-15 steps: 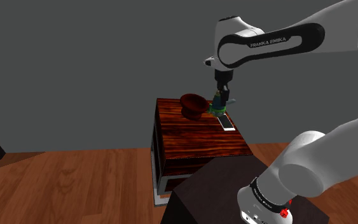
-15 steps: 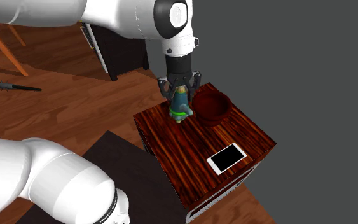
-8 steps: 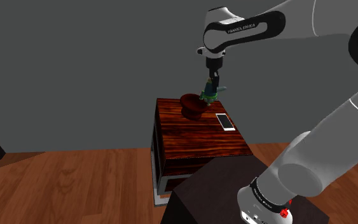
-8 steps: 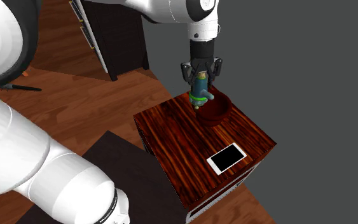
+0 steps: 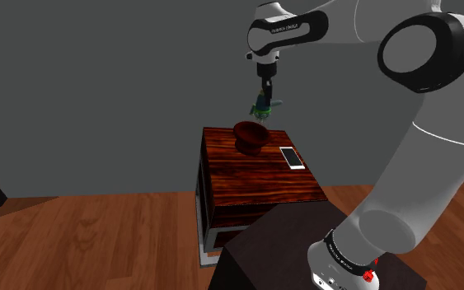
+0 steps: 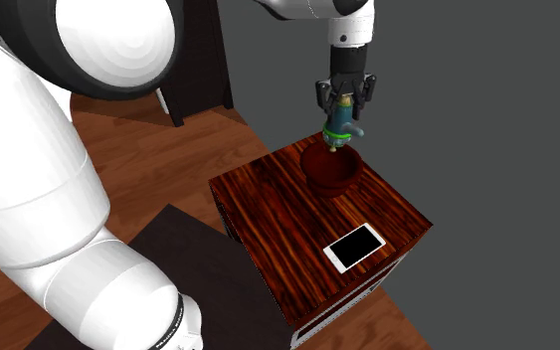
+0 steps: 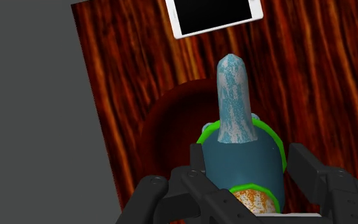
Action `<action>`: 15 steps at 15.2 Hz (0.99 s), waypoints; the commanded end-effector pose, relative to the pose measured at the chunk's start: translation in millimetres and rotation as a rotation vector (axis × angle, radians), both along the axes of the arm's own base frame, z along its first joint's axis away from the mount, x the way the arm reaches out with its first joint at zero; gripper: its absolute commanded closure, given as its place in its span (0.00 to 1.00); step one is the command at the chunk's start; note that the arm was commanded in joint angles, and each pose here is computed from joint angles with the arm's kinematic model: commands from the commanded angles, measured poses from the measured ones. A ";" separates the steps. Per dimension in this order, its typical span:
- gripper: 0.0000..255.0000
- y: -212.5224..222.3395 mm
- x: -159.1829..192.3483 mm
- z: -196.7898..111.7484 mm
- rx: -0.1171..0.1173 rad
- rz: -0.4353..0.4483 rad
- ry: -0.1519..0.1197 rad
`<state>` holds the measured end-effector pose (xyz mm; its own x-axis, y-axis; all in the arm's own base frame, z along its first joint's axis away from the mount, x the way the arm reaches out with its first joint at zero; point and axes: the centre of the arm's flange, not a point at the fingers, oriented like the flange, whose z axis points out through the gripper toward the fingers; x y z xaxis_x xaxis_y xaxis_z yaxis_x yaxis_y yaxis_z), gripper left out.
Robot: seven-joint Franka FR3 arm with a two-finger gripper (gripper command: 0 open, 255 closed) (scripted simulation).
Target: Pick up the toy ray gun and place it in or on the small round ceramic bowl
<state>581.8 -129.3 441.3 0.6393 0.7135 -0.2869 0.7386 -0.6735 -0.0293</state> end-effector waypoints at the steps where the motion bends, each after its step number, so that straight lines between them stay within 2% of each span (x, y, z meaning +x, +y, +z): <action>1: 1.00 -1.2 5.9 -9.9 0.000 0.001 -0.001; 15: 1.00 -1.2 5.9 -83.8 0.000 0.001 -0.001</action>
<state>587.3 -131.2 361.8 0.6387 0.7138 -0.2873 0.7390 -0.6731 -0.0294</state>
